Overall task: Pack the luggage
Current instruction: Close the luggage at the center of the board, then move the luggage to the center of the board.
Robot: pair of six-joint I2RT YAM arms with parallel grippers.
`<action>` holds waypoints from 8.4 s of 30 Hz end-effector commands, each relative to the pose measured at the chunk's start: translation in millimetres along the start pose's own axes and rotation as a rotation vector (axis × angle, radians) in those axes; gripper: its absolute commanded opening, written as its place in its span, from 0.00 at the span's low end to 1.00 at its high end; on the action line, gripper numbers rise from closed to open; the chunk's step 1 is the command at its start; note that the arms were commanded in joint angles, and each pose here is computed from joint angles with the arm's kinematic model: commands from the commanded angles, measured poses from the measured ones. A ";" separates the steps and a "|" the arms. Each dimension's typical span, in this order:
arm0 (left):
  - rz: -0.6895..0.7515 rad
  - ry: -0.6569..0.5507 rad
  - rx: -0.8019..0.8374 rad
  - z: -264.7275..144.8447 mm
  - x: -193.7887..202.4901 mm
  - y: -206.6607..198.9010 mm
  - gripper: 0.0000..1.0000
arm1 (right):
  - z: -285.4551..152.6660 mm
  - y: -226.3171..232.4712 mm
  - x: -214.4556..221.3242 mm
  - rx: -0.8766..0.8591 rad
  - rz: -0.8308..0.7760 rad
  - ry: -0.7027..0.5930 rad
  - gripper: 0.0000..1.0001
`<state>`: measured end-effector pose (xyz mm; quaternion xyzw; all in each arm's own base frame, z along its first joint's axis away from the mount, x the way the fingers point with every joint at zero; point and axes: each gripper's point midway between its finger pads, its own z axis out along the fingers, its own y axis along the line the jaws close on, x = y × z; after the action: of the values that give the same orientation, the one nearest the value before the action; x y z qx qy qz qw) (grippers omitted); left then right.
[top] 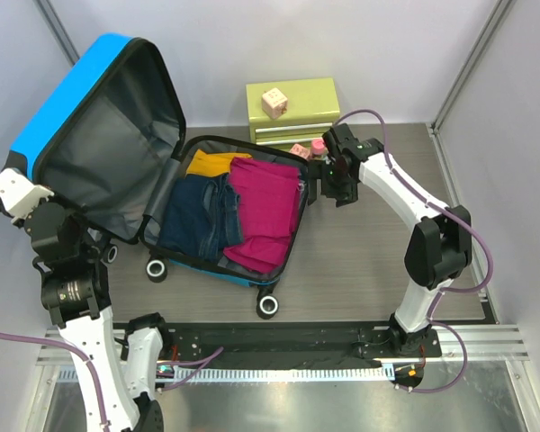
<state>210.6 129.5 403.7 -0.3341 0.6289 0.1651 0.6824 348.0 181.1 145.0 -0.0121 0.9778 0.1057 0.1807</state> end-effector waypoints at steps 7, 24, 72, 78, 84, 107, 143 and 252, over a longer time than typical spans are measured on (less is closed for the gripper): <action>-0.049 0.089 0.239 -13.2 19.8 -45.6 0.00 | -5.7 38.2 -28.9 -0.157 0.016 -0.102 0.83; -0.021 0.114 0.446 -44.2 28.3 -69.9 0.00 | 48.8 37.8 -7.5 -0.176 0.024 0.009 0.41; 0.035 0.824 0.834 -200.0 127.2 -61.1 0.70 | 63.8 41.8 -6.6 -0.149 0.018 0.025 0.45; -0.073 0.684 0.620 -147.4 119.1 -66.9 0.73 | 40.3 24.9 -6.2 -0.082 0.022 -0.021 0.59; -0.160 0.557 0.546 -110.1 90.2 -86.0 0.75 | 9.8 25.5 -10.0 -0.119 0.037 -0.072 0.78; 0.027 0.634 0.489 -6.0 111.5 -158.5 0.81 | -48.2 -25.4 -20.5 -0.088 0.165 -0.154 0.86; 0.101 1.062 0.093 114.6 291.7 -31.6 0.81 | -18.5 38.5 32.9 -0.236 0.144 -0.068 0.85; 0.381 1.182 0.625 -64.7 330.5 -163.3 0.79 | -18.9 -44.0 66.6 0.058 0.292 -0.200 0.01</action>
<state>358.0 -0.6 132.2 -0.1088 0.9409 0.0123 0.3205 256.8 139.6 104.6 0.1122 0.9700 0.0585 0.2076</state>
